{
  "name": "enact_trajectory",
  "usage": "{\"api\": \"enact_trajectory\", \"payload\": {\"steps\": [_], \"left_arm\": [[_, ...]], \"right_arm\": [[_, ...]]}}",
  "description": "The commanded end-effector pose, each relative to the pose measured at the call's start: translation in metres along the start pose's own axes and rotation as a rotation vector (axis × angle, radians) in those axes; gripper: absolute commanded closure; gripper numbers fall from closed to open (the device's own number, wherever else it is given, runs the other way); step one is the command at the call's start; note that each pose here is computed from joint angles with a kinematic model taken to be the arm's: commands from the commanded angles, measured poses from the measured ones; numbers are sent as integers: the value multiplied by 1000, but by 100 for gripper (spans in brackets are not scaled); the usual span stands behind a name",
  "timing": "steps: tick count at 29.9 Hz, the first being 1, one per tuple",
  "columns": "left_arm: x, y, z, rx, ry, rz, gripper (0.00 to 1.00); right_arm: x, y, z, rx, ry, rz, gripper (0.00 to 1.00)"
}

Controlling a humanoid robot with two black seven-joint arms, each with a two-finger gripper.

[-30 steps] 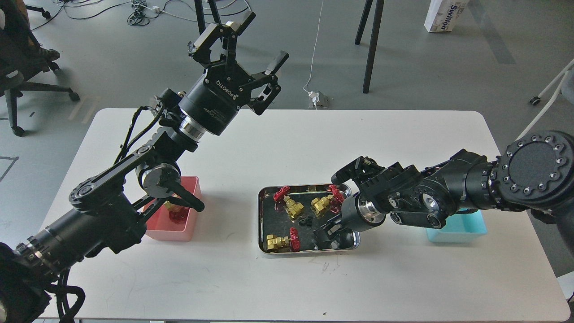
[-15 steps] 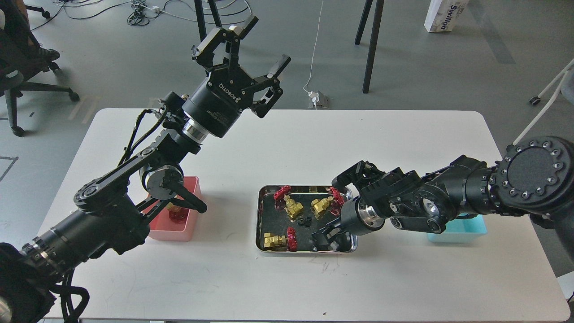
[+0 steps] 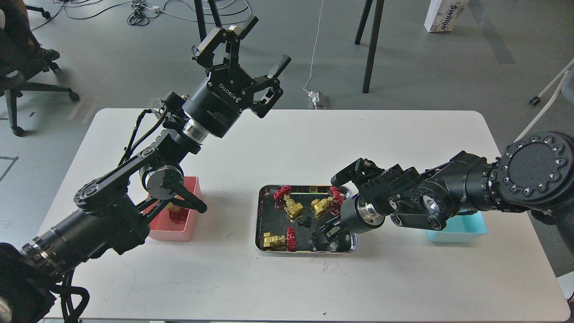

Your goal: Place valve in pink box and gear in blue box

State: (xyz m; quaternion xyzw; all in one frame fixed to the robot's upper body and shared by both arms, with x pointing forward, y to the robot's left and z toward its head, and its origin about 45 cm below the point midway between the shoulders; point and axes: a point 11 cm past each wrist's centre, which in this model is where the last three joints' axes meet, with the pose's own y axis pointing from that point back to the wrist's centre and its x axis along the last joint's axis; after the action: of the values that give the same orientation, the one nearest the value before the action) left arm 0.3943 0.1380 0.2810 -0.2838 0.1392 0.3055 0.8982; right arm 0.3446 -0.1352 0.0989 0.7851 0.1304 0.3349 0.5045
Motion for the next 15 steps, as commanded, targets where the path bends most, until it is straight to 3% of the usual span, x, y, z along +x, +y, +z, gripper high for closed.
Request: {"api": "enact_trajectory", "payload": {"steps": [1,15], "left_arm": [[0,1,0,0,1,1,15],[1,2,-2,2,3,5,15]], "right_arm": [[0,2,-1,11,21,-12,46],[-4,2,-1,19,67,-36,46]]}}
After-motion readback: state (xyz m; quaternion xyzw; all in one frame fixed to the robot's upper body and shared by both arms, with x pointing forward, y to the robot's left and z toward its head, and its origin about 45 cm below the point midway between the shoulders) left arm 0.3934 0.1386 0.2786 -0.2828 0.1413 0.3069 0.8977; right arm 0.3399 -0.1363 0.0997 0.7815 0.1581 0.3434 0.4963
